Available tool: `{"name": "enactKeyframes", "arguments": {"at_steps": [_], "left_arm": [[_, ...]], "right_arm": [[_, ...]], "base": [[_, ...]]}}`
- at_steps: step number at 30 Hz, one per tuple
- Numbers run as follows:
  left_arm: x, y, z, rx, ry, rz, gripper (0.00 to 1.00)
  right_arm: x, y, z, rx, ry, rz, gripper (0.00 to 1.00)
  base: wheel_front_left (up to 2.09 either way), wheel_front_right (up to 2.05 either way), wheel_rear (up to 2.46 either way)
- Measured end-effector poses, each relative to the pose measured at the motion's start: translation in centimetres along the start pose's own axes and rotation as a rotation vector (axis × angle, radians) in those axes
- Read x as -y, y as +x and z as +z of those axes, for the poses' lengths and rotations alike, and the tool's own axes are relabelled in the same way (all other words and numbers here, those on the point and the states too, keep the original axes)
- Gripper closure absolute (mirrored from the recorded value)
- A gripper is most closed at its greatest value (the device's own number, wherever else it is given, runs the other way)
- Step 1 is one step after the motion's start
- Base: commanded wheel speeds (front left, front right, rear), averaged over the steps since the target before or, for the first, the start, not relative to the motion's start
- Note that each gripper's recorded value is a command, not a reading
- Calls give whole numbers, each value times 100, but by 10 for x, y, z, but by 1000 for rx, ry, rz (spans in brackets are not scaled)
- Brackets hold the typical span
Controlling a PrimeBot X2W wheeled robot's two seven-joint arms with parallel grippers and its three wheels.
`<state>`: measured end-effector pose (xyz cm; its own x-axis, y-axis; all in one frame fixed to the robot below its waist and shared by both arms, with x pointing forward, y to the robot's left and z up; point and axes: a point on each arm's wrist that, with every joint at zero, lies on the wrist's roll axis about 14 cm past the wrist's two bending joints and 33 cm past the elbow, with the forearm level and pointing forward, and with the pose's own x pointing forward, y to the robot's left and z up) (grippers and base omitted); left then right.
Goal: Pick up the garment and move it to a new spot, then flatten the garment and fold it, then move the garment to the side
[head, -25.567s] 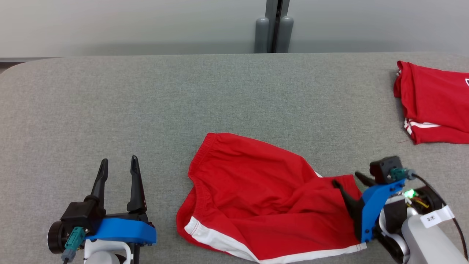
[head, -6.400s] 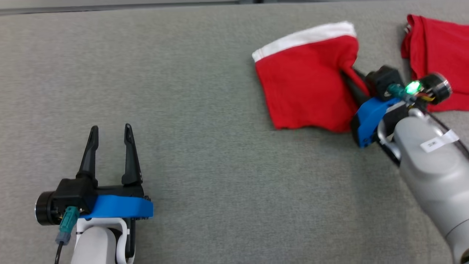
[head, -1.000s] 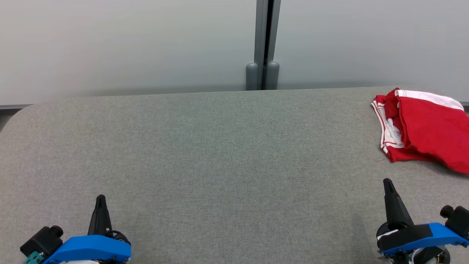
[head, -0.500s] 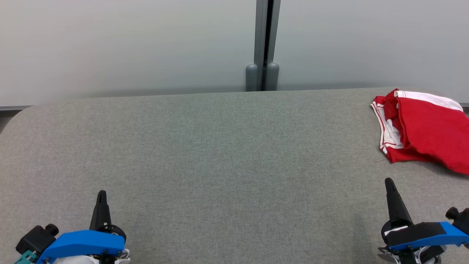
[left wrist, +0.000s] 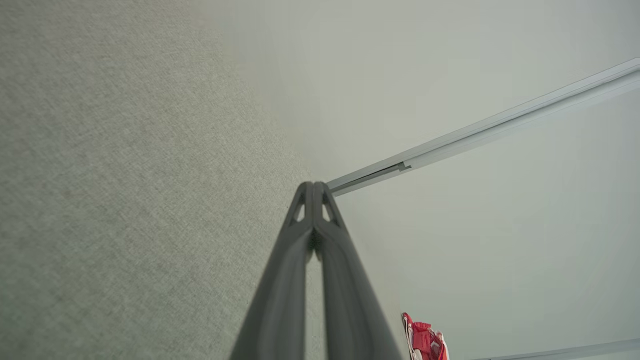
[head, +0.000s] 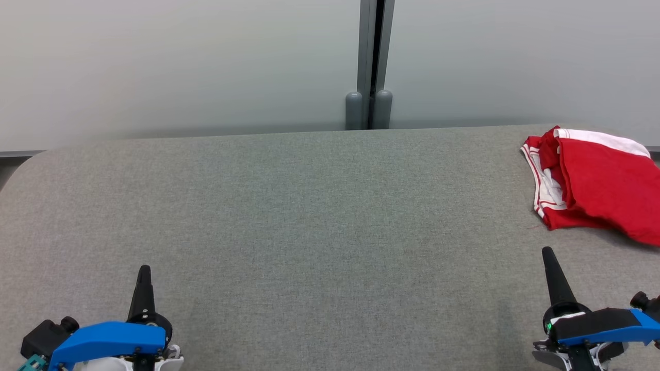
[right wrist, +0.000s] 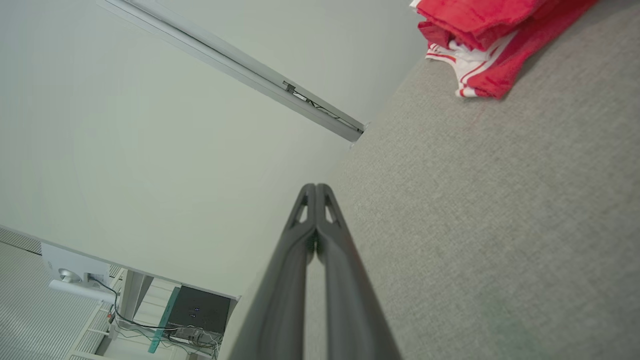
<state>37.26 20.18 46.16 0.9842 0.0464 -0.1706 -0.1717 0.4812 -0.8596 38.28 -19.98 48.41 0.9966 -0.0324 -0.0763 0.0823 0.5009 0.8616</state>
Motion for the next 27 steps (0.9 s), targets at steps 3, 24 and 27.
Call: {"name": "enactKeyframes", "arguments": {"at_steps": [3, 24, 27], "left_arm": [[4, 2, 1, 2, -31, -15, 100], [16, 5, 7, -2, -221, -62, 100], [19, 6, 9, 0, -246, -74, 100]], "right_arm": [[-1, 0, 0, -2, 33, 2, 100], [-4, 1, 2, -9, 228, 16, 100], [-7, 2, 3, -6, 256, 25, 100]], "base": [[0, 0, 0], [0, 0, 0], [0, 0, 0]]}}
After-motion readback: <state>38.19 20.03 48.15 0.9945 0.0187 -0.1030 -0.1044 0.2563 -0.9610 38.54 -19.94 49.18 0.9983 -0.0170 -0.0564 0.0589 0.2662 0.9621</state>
